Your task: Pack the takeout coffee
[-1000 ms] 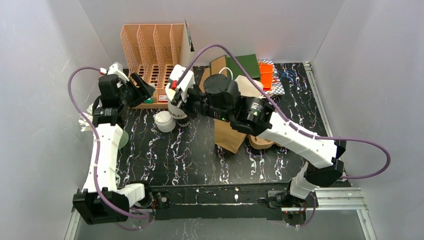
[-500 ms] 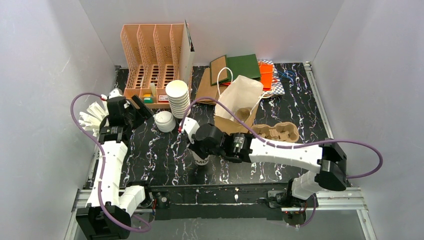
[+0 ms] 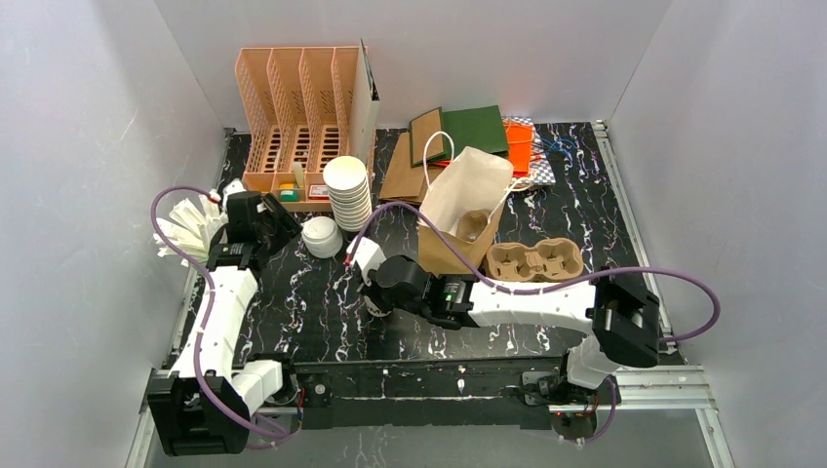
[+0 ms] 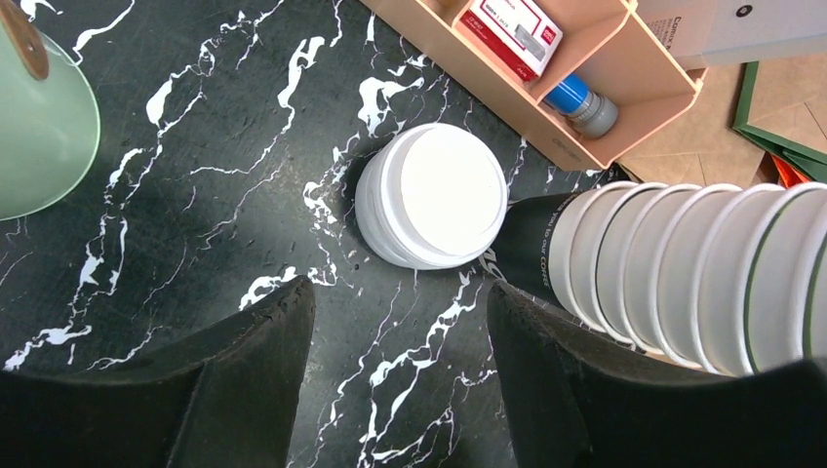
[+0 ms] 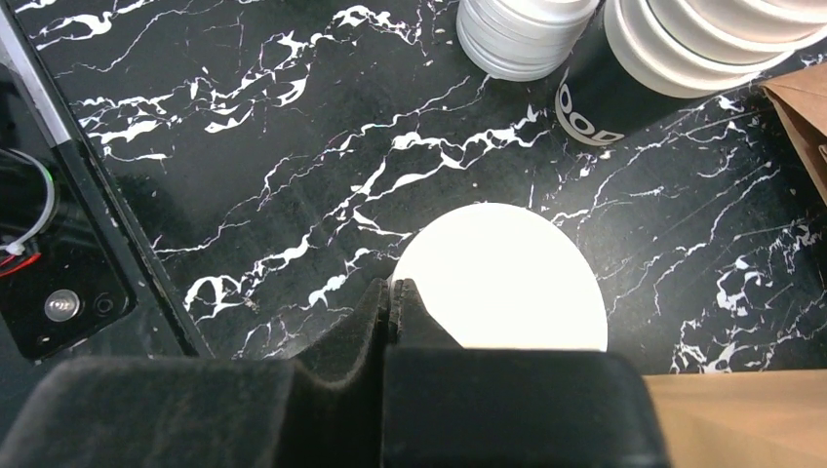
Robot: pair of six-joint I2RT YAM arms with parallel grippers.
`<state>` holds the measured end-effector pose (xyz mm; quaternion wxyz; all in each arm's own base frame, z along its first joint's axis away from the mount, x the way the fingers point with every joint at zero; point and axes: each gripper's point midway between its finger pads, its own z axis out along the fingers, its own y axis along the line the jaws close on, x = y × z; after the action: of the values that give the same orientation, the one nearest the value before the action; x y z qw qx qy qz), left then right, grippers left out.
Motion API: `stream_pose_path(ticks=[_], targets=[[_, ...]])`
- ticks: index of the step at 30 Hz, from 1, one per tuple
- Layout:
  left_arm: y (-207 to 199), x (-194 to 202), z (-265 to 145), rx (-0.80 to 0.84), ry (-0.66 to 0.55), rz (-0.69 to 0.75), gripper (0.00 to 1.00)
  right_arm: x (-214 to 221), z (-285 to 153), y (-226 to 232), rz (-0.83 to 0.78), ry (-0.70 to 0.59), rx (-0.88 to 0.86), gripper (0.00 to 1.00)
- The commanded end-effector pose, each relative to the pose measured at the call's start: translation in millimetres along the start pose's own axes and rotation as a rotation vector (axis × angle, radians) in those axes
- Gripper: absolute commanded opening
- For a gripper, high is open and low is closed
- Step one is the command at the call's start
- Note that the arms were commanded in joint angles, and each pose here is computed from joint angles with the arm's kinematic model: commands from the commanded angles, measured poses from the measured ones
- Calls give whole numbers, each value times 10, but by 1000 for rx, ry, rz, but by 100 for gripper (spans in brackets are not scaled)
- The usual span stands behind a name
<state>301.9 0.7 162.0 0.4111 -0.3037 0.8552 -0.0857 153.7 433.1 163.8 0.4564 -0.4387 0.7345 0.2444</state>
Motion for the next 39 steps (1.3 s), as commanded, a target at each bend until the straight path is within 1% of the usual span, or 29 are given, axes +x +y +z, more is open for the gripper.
stream_pose_path(ticks=[1, 5, 8, 9, 12, 13, 18, 23, 29, 39], targets=[[-33, -25, 124, -40, -47, -10, 62, -222, 97, 8, -15, -99, 19, 1], [-77, 16, 202, -94, -72, 36, 60, -187, 173, 13, -30, -96, 23, 1], [-104, 33, 257, -110, -88, 37, 57, -167, 222, 17, -45, -88, 29, 1], [-101, 48, 286, -117, -87, 37, 56, -144, 235, 24, -53, -82, 26, 7], [-18, 34, 342, -173, -105, 24, 53, -129, 227, 27, -64, -80, 20, 30], [16, 34, 358, -195, -109, 15, 51, -139, 212, 29, -66, -83, 15, 35], [45, 60, 423, -218, -104, 4, 48, -255, 101, 44, -63, -112, -4, 46], [34, 131, 509, -222, -67, 12, 44, -408, -47, 42, -54, -148, -18, 50], [-42, 239, 622, -188, -16, 14, 37, -559, -225, 6, -42, -192, -22, 51], [-127, 386, 762, -152, 51, 7, 36, -579, -276, 33, -44, -193, -43, 52]])
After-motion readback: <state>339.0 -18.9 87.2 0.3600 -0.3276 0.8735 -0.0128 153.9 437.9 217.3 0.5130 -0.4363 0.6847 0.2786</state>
